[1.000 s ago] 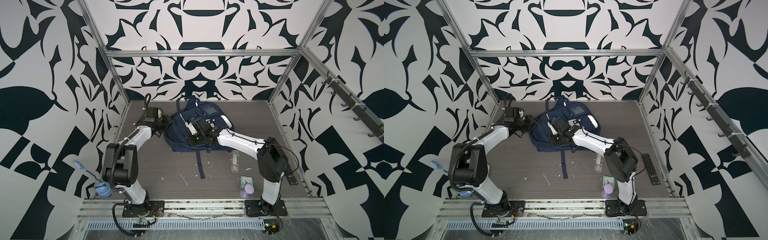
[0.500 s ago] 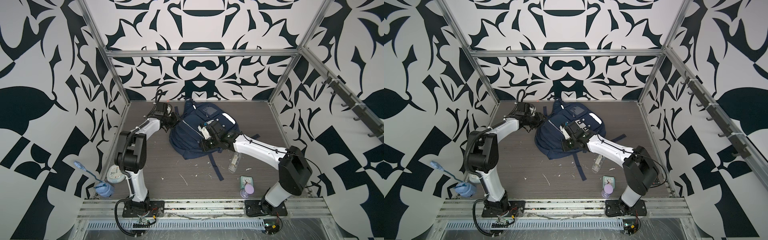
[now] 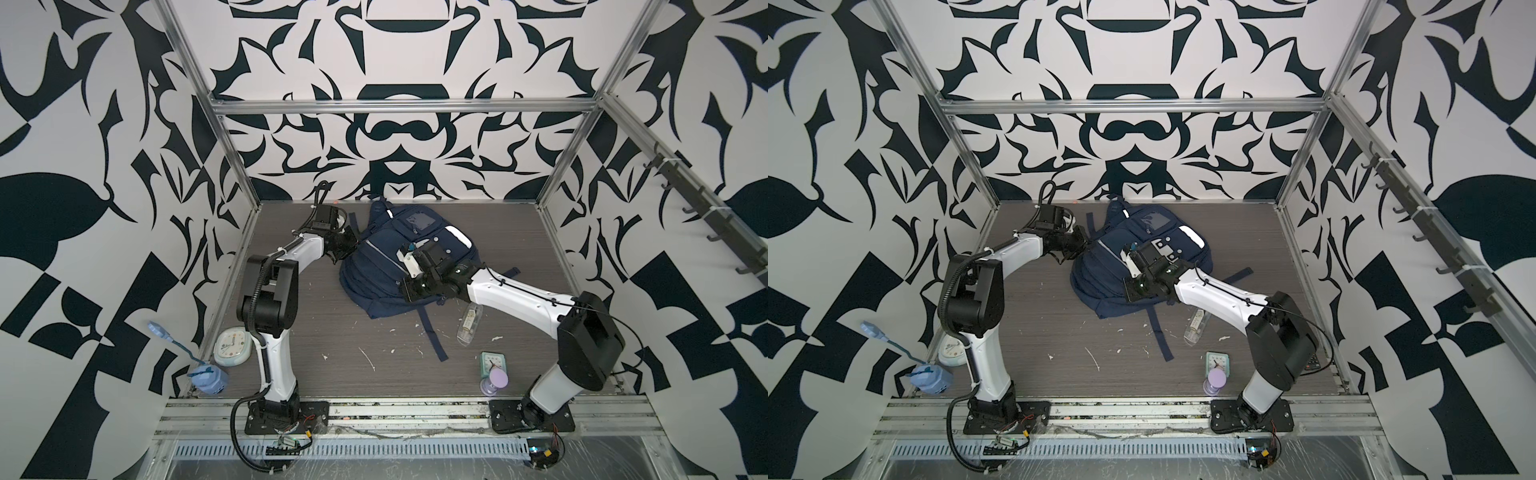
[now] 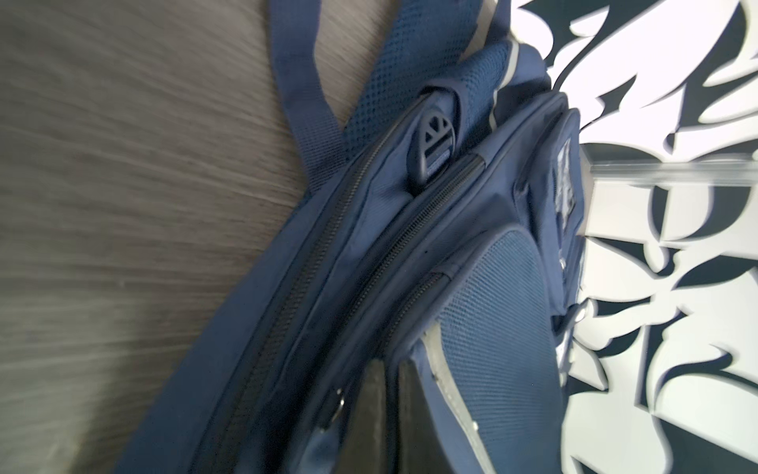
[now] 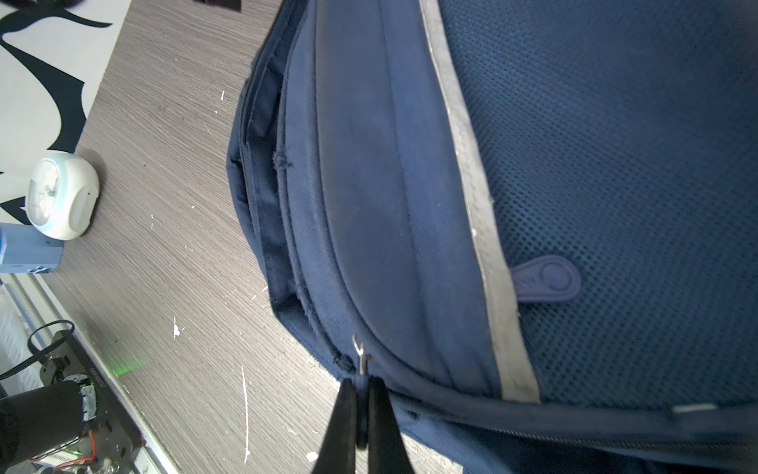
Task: Pack books, pencil case, and school supplies into a backpack
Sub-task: Unzip the student bag at the top-center of the table.
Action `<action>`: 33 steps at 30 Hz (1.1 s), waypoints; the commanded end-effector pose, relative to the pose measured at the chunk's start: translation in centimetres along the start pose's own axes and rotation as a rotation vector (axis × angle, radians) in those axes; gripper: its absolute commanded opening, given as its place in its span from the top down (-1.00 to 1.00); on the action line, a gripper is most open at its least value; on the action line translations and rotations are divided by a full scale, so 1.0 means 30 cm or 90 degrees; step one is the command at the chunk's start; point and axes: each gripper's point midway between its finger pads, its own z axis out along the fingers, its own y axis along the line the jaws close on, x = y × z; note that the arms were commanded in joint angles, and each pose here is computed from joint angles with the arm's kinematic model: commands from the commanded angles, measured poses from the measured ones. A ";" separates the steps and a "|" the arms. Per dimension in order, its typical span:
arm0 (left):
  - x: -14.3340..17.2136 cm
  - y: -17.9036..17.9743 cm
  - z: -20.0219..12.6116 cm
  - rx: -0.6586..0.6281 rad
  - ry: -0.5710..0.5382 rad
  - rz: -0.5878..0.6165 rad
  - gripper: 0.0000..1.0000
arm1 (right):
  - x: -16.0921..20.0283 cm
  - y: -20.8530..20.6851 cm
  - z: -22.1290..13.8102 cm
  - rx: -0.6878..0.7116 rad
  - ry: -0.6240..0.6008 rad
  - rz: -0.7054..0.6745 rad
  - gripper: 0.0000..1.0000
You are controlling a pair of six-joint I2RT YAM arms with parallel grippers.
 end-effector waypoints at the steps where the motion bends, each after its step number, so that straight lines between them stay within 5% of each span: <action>1: -0.009 0.041 -0.062 0.018 -0.034 -0.062 1.00 | -0.092 0.033 -0.041 -0.012 -0.044 -0.019 1.00; 12: 0.118 0.207 -0.217 0.020 -0.158 -0.188 1.00 | -0.092 0.046 0.009 -0.026 -0.011 -0.030 1.00; 23: 0.146 0.104 -0.216 0.060 -0.136 -0.165 1.00 | -0.073 0.162 0.088 -0.066 0.027 -0.056 1.00; 33: 0.154 0.074 -0.236 0.062 -0.139 -0.149 1.00 | -0.188 0.268 0.180 -0.084 0.015 -0.052 1.00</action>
